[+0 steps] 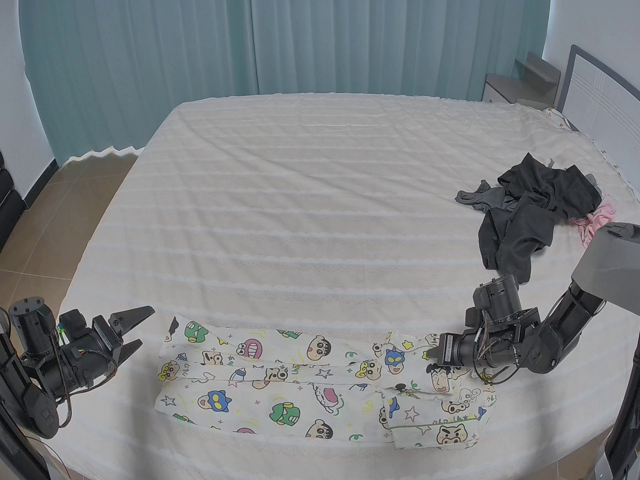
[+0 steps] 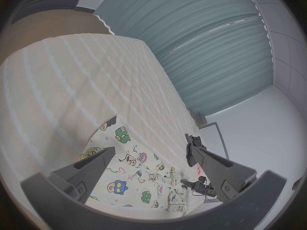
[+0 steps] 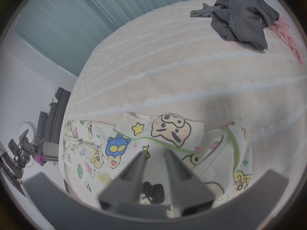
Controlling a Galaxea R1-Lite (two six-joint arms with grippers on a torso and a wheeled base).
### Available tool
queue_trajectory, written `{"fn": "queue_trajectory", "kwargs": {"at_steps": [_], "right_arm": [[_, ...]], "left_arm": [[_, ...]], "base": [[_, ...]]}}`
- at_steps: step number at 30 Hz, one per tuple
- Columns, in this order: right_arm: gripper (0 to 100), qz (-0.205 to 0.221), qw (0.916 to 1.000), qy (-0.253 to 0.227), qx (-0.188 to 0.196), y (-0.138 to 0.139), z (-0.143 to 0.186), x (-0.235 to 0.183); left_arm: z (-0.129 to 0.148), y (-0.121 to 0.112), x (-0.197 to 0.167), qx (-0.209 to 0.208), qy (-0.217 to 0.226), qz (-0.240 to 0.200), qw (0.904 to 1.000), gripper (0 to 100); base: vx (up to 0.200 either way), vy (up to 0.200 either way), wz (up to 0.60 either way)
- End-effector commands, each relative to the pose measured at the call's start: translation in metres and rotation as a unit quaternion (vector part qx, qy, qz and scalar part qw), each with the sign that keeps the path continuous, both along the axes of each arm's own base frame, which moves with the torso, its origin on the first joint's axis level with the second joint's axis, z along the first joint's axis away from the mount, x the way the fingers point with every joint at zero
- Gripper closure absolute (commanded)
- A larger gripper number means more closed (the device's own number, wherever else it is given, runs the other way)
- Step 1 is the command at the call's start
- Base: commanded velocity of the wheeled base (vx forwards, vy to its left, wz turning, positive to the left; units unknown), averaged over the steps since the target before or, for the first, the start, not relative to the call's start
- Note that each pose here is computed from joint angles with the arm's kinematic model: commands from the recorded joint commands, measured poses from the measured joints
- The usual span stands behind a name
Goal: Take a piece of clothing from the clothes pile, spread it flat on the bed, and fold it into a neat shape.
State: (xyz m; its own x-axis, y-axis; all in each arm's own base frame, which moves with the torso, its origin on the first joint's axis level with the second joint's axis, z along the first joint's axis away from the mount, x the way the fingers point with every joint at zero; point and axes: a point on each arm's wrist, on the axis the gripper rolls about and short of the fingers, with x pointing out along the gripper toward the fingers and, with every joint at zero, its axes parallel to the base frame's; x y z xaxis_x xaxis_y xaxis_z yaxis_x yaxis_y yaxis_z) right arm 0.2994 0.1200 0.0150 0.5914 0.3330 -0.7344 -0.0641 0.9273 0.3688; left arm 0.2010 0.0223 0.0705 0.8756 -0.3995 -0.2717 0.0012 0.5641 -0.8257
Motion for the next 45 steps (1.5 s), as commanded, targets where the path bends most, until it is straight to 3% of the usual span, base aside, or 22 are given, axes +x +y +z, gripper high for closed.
{"fn": "queue_trajectory", "kwargs": {"at_steps": [1,13,19,30,45], "right_arm": [[100,0.002,1.0,0.002,-0.002,0.0,0.001,-0.005],[100,0.024,0.9982,-0.05,0.025,0.0,0.036,-0.032],[100,0.04,0.992,-0.107,0.053,0.0,0.041,-0.046],[100,0.095,0.9782,-0.177,0.051,-0.008,0.035,-0.079],[100,0.052,0.9885,-0.14,0.021,-0.012,-0.008,-0.036]], "left_arm": [[-0.002,0.0,-0.002,-0.001,0.006,0.001,1.0,0],[-0.001,-0.001,-0.003,-0.001,0.006,0.001,1.0,0],[0.0,-0.001,-0.003,0.0,0.003,0.001,1.0,0],[0.0,-0.001,-0.003,0.0,0.003,0.002,1.0,0],[-0.001,-0.002,-0.004,-0.001,0.011,-0.001,0.9999,0]], "base": [[0.0,0.0,0.0],[0.0,0.0,0.0],[0.0,0.0,0.0],[0.0,0.0,0.0],[0.0,0.0,0.0]]}}
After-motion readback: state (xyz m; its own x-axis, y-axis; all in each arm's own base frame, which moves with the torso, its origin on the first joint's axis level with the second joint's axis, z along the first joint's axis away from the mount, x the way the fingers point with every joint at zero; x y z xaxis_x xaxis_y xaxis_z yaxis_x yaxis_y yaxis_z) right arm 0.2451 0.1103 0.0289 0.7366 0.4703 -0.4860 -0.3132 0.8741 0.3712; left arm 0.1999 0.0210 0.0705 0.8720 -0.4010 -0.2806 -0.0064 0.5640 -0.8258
